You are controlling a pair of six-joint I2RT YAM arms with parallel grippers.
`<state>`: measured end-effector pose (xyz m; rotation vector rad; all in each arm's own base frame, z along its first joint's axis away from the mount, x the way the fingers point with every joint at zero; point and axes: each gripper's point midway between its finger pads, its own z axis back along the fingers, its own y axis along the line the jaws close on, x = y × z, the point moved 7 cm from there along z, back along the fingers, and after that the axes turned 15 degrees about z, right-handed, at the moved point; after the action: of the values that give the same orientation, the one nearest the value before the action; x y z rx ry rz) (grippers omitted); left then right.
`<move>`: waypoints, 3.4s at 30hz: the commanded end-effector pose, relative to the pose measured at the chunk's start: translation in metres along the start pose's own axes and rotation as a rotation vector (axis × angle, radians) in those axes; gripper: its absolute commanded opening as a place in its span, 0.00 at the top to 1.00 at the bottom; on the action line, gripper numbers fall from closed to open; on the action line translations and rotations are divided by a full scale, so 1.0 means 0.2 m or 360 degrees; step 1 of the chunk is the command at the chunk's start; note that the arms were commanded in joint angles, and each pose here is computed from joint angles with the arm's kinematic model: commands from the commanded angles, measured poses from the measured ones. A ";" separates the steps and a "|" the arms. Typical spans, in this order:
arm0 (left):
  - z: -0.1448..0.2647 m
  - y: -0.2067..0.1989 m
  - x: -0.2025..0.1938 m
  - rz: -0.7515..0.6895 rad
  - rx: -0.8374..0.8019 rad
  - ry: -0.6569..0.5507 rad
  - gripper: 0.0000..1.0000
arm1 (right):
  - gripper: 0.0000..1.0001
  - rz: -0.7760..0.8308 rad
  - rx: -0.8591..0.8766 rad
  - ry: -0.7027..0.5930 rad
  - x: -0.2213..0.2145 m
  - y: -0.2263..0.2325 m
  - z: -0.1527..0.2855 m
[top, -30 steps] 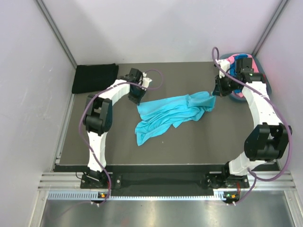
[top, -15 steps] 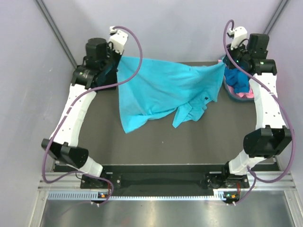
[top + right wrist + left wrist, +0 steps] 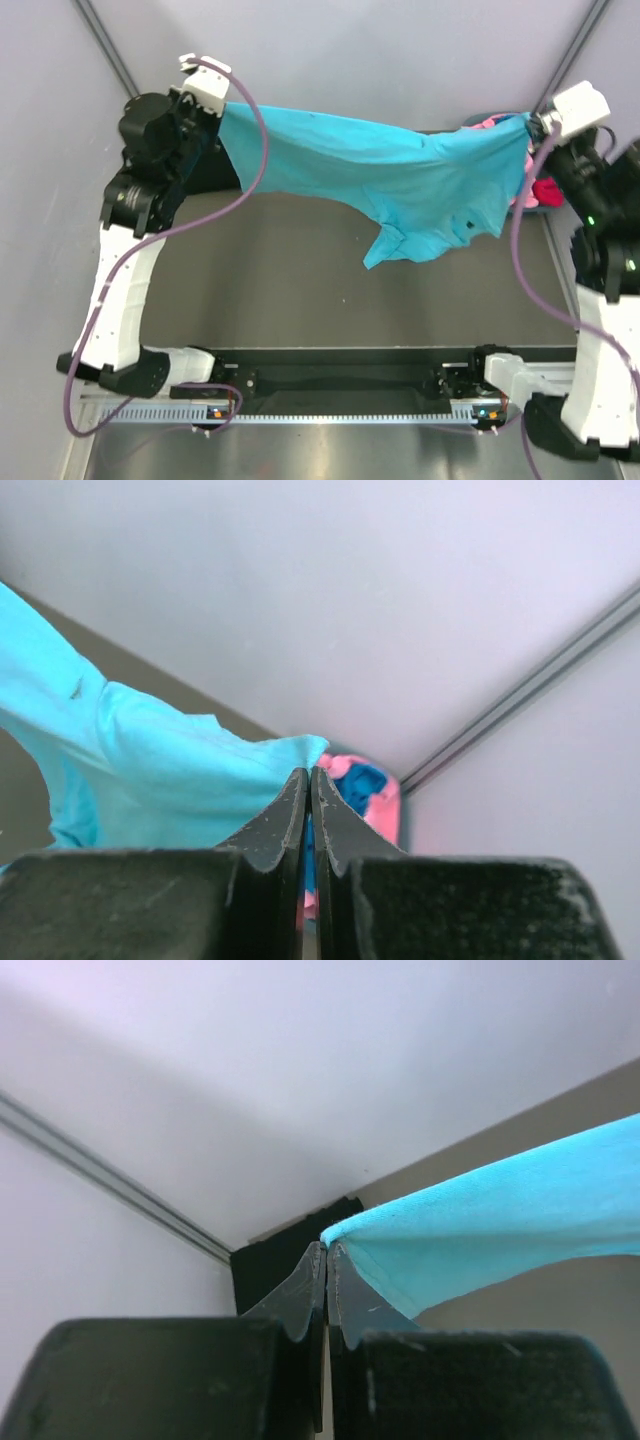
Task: Fold and stack the t-shirts
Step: Flatten the tshirt out, then fold the tshirt
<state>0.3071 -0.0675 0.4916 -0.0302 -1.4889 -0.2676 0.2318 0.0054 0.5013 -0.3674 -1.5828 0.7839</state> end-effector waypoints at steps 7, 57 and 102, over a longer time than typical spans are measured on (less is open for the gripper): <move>0.54 0.16 0.26 0.0057 0.0144 -0.0464 1.00 | 1.00 0.0171 -0.0319 -0.0263 0.28 -0.04 0.56; -1.73 0.00 -1.53 -0.0338 0.0201 0.0507 1.00 | 1.00 0.0171 0.0223 0.0573 -1.27 0.49 -1.54; -1.50 0.06 -1.28 -0.0165 -0.0180 0.0522 1.00 | 1.00 0.0032 0.0674 0.0804 -1.05 0.69 -1.05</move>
<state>0.5787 -0.0682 0.1932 0.0259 -1.0932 -0.4215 0.4561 0.0221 0.2345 -0.2421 -0.8783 0.9415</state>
